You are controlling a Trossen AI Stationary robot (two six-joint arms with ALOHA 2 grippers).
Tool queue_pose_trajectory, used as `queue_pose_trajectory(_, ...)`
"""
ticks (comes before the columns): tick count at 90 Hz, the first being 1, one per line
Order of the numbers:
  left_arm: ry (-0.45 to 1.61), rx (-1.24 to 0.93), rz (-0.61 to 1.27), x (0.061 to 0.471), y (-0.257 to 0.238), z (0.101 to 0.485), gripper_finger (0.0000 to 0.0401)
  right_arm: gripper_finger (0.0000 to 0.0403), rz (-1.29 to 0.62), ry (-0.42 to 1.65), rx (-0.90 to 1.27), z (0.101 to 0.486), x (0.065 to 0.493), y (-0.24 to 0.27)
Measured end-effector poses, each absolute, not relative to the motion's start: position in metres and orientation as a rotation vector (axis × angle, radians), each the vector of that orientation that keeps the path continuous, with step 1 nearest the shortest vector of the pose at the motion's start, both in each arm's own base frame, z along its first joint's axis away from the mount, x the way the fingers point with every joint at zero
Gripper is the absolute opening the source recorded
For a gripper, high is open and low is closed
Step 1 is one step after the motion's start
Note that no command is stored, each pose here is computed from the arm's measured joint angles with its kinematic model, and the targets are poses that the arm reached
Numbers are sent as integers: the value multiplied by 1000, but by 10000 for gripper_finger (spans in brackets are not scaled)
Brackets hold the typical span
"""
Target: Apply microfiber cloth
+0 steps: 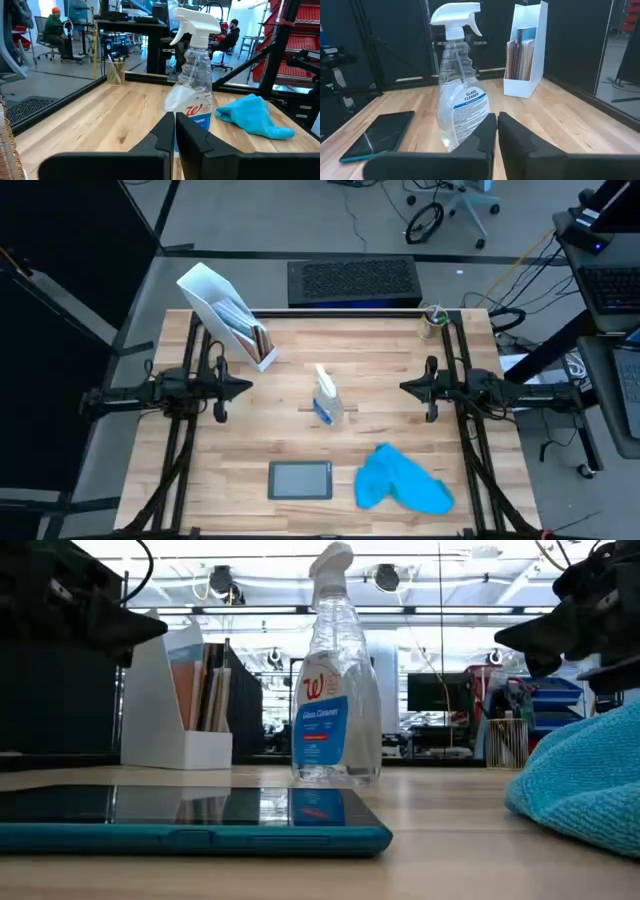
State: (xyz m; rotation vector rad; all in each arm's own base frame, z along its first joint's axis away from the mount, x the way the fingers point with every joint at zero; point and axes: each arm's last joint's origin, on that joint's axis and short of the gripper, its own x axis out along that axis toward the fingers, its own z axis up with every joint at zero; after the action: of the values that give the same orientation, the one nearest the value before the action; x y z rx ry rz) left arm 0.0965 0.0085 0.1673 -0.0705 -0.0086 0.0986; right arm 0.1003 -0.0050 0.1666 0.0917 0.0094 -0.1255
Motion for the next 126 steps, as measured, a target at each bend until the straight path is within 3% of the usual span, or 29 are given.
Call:
queue_pose_trajectory(22,-9,-71,98,96,9,167,2,2,-123,-88,399,174,100,-5)
queue_pose_trajectory(36,-8,-71,98,96,9,167,2,2,-232,-381,499,198,95,-10)
queue_pose_trajectory(45,-9,-71,100,96,9,167,2,2,-96,-652,479,225,87,-7)
queue_pose_trajectory(52,-11,-71,109,96,9,167,2,1,-31,-711,407,245,88,-3)
queue_pose_trajectory(73,-12,-72,118,96,9,167,2,0,-42,-286,220,282,157,13)
queue_pose_trajectory(100,-14,-98,120,96,9,167,2,0,95,293,103,268,248,71)
queue_pose_trajectory(112,-19,-204,120,97,9,167,2,0,131,399,170,248,271,99)
queue_pose_trajectory(126,6,-255,114,98,9,165,2,1,77,527,427,220,289,119)
